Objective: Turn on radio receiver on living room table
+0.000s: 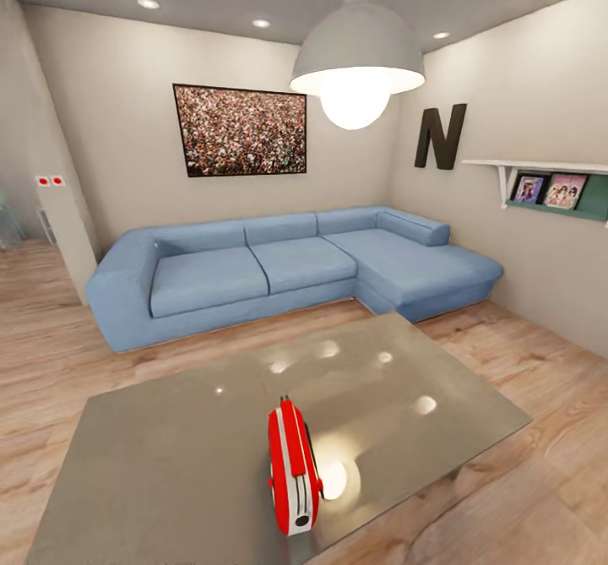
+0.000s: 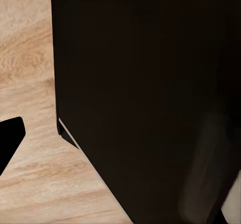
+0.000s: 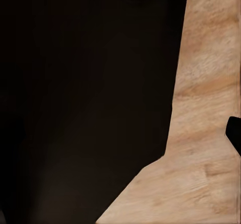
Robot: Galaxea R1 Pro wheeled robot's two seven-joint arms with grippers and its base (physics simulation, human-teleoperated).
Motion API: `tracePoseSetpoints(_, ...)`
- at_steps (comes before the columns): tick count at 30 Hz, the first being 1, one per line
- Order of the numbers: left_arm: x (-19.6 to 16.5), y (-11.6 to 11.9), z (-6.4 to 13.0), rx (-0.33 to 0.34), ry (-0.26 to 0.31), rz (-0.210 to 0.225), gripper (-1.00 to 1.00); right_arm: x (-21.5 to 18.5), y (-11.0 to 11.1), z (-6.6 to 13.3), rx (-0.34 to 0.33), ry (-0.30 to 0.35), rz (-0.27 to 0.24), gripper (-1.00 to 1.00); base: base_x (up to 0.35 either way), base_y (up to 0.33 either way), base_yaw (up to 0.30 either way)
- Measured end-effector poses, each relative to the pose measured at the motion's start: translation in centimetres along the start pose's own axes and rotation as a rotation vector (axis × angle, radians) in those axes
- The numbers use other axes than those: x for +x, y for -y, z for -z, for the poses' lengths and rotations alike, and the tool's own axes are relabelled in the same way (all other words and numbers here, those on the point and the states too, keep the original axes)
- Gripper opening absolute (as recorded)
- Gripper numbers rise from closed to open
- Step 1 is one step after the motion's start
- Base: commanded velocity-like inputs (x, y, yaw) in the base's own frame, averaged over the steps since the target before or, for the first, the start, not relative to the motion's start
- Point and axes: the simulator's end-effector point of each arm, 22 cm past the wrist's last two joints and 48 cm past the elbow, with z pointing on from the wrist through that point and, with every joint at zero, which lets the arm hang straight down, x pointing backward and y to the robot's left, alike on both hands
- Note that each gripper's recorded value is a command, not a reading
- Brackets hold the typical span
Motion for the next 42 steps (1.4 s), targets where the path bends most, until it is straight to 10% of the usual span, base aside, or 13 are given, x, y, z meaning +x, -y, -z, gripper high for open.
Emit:
tracePoseSetpoints(22, 0.0, 1.0, 0.0, 0.013, 0.000, -0.003, 1.00, 0.0, 0.0, 0.0, 0.000, 0.001, 0.017, 1.00, 0.000, 0.000, 0.278)
tracePoseSetpoints(42, 0.1, 1.0, 0.0, 0.013, -0.006, -0.003, 1.00, -0.1, 0.0, 0.0, 0.002, 0.002, 0.017, 1.00, 0.227, -0.072, 0.024)
